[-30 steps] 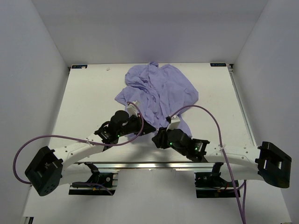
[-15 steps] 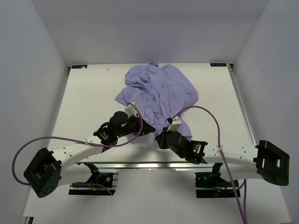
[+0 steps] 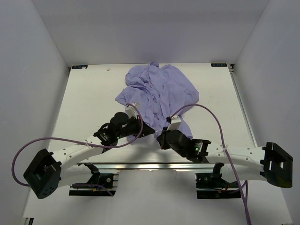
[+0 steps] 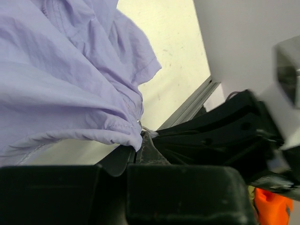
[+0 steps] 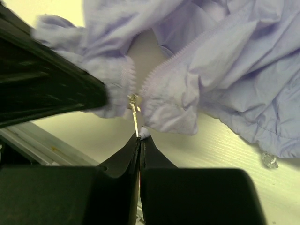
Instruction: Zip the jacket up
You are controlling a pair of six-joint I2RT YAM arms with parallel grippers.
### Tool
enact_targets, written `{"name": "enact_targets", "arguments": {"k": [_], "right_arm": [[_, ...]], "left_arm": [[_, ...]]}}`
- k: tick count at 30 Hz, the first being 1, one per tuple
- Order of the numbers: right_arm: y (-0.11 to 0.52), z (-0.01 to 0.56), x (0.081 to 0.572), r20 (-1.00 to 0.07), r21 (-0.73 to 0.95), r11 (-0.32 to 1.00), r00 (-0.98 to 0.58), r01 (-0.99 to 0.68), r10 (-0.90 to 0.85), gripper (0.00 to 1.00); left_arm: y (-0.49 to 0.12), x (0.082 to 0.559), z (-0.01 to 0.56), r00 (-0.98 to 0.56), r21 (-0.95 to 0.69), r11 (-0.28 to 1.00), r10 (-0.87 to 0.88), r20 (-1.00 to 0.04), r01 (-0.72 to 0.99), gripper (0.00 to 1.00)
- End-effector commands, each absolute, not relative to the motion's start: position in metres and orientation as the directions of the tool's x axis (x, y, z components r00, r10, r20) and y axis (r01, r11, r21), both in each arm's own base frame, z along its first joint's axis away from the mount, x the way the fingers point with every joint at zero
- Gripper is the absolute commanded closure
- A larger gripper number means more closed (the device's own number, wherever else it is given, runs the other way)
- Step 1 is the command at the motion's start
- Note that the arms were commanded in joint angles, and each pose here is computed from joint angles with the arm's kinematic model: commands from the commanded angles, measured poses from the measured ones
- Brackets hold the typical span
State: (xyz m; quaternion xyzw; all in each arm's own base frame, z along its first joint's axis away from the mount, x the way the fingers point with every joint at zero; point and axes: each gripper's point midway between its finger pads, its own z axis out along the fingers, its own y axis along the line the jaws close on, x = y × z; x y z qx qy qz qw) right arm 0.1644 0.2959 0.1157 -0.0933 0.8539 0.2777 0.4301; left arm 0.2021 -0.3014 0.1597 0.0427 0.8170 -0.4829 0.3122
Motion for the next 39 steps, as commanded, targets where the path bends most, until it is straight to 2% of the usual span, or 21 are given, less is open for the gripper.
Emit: {"name": "enact_targets", "arguments": {"k": [1, 6, 12, 15, 18, 22, 27, 34, 39], "right_arm": [[0.304, 0.143, 0.162, -0.799, 0.366, 0.814, -0.6, -0.451, 0.027, 1.0], [0.306, 0.148, 0.163, -0.791, 0.246, 0.827, -0.598, -0.505, -0.13, 1.0], [0.302, 0.165, 0.187, -0.816, 0.039, 0.83, -0.497, -0.557, -0.296, 1.0], [0.304, 0.162, 0.195, -0.776, -0.042, 0.799, -0.484, -0.6, -0.404, 1.0], [0.308, 0.158, 0.198, -0.729, -0.038, 0.795, -0.527, -0.606, -0.437, 1.0], [0.313, 0.152, 0.199, -0.704, 0.009, 0.804, -0.574, -0.594, -0.417, 1.0], [0.335, 0.165, 0.199, -0.752, 0.17, 0.765, -0.583, -0.622, -0.307, 1.0], [0.333, 0.183, 0.225, -0.807, 0.185, 0.787, -0.548, -0.588, -0.219, 1.0], [0.337, 0.177, 0.238, -0.79, 0.187, 0.815, -0.577, -0.549, -0.208, 1.0]], "left_arm": [[-0.299, 0.198, 0.161, -0.793, -0.734, 0.549, -0.197, -0.577, 0.399, 1.0], [-0.297, 0.194, 0.157, -0.793, -0.699, 0.577, -0.139, -0.593, 0.422, 1.0], [-0.293, 0.192, 0.16, -0.783, -0.692, 0.58, -0.141, -0.606, 0.431, 1.0], [-0.293, 0.192, 0.159, -0.785, -0.689, 0.584, -0.136, -0.604, 0.429, 1.0], [-0.292, 0.193, 0.158, -0.782, -0.682, 0.592, -0.134, -0.609, 0.43, 1.0], [-0.291, 0.192, 0.16, -0.778, -0.681, 0.588, -0.133, -0.614, 0.437, 1.0], [-0.293, 0.188, 0.16, -0.781, -0.68, 0.576, -0.111, -0.614, 0.453, 1.0], [-0.284, 0.178, 0.149, -0.802, -0.665, 0.602, -0.067, -0.593, 0.442, 1.0], [-0.281, 0.172, 0.147, -0.813, -0.664, 0.604, -0.045, -0.581, 0.441, 1.0]]}}
